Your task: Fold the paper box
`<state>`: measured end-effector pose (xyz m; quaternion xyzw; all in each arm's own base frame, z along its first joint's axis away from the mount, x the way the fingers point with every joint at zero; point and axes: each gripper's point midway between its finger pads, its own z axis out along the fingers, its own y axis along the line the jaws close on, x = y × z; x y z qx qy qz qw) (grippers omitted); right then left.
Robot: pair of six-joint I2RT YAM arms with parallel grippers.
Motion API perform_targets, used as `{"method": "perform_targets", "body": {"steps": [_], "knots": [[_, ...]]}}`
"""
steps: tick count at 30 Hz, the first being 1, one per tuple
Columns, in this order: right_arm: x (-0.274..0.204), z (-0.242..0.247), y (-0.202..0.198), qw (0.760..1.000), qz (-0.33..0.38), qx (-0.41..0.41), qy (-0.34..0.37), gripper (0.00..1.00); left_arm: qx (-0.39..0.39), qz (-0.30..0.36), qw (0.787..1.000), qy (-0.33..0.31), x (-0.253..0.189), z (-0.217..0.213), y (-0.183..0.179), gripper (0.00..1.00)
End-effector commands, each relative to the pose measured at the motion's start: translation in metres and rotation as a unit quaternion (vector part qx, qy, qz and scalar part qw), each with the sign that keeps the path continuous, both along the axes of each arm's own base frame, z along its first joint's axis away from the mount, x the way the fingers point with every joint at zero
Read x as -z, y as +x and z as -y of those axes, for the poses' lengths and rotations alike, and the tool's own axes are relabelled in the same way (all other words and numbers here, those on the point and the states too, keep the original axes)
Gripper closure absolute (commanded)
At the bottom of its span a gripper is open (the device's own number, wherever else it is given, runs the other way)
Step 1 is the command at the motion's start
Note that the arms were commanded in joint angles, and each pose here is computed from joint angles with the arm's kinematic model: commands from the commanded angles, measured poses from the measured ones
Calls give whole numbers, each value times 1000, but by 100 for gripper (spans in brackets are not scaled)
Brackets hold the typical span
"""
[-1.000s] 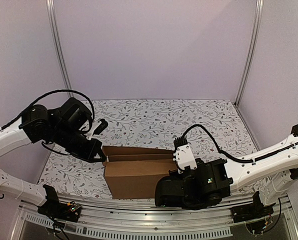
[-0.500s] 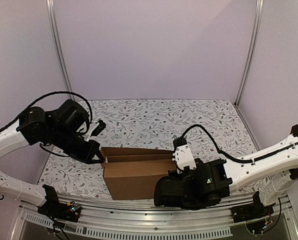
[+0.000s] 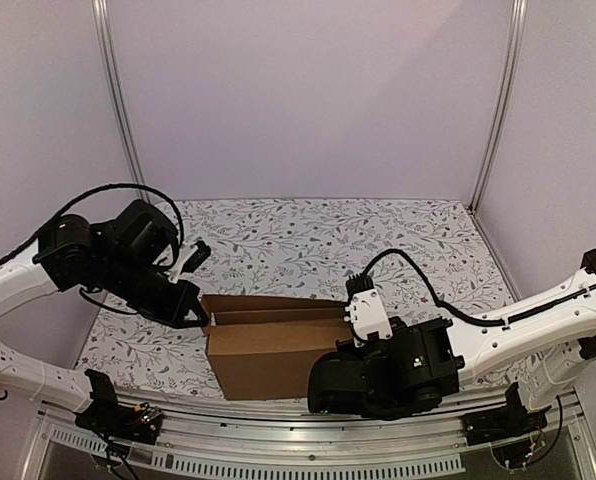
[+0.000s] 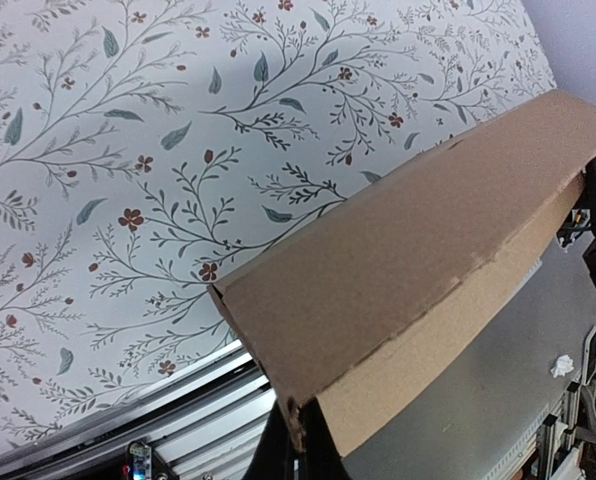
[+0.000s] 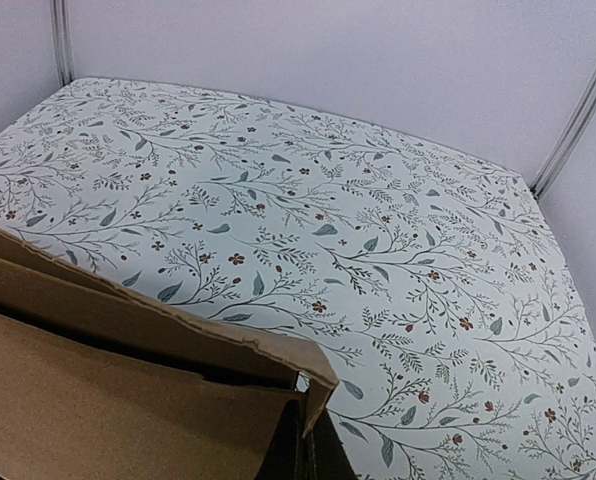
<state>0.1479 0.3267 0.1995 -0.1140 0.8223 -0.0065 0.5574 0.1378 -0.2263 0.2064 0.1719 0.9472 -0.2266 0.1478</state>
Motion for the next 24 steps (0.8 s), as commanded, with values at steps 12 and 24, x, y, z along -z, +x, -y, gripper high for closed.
{"method": "perform_targets", "body": {"steps": [12, 24], "knots": [[67, -12, -29, 991, -125, -31, -45, 100, -2, -53, 998, 46, 32, -10, -28, 100], [65, -11, -27, 991, -119, -30, -46, 100, -14, -38, 996, 85, 40, -13, -39, 100]]}}
